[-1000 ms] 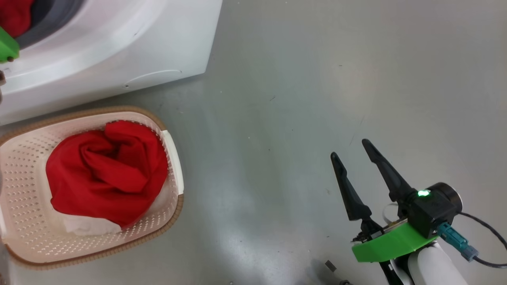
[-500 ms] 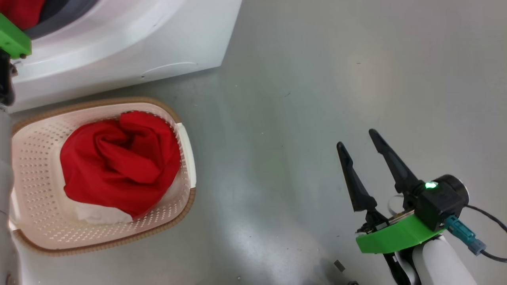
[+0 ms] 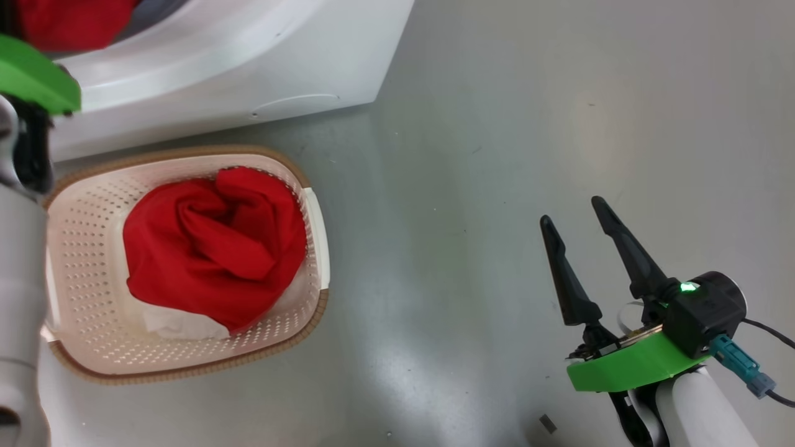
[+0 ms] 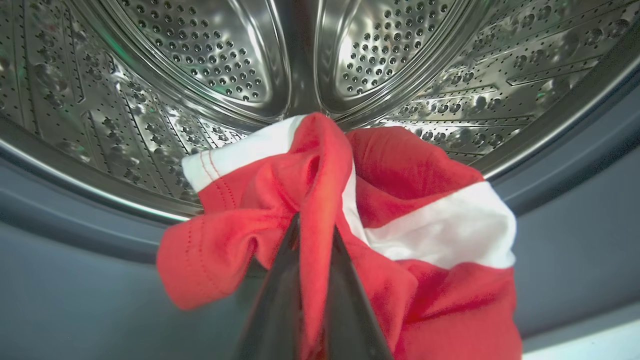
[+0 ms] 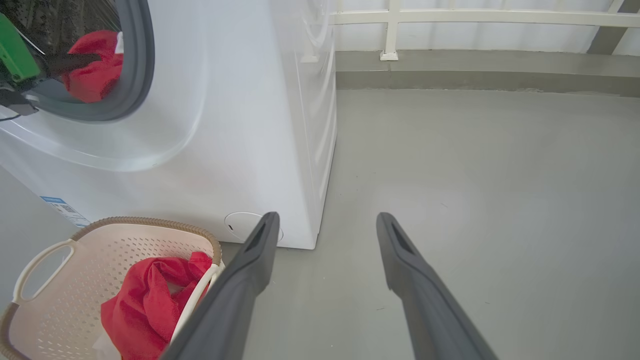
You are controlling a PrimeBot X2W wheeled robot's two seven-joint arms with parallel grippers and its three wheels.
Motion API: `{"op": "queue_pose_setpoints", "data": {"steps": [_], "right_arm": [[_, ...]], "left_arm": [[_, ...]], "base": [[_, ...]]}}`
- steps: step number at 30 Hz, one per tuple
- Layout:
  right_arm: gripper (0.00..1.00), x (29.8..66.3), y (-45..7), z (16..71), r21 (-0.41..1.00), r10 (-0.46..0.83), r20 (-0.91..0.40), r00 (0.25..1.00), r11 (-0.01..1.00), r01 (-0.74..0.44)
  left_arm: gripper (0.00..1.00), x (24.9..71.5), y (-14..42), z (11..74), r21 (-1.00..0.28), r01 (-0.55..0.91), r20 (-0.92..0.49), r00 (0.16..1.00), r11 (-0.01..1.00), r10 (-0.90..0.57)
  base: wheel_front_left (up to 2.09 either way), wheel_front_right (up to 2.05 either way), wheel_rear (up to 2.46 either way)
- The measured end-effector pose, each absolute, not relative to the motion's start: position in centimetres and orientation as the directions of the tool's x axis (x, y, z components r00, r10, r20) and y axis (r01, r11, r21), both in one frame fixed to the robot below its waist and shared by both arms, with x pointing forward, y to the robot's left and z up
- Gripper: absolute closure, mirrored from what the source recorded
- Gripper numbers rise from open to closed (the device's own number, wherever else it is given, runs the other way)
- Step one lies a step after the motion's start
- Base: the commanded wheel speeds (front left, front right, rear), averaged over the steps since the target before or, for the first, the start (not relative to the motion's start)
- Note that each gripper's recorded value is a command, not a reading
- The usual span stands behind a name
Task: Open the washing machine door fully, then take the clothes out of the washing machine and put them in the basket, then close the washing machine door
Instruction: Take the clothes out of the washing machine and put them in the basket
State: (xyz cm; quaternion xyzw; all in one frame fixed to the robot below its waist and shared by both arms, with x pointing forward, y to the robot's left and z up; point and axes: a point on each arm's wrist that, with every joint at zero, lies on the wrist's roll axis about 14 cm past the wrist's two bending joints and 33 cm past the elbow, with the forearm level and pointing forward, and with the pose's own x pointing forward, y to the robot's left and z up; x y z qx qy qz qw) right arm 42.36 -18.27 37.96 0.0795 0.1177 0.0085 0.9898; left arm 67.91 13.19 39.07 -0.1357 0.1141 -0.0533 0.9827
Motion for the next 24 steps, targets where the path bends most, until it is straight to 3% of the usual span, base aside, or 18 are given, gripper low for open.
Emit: {"op": "queue_pose_setpoints", "data": {"steps": [24], "right_arm": [[0.0,42.9,-18.8,42.1,0.167,0.018,-0.118,0.993,0.986,0.002]], "left_arm": [[1.0,58.4,14.0,42.3,-0.207,0.108,-0.106,0.986,0.972,-0.132]], "base": [[0.0,0.0,0.0]]}}
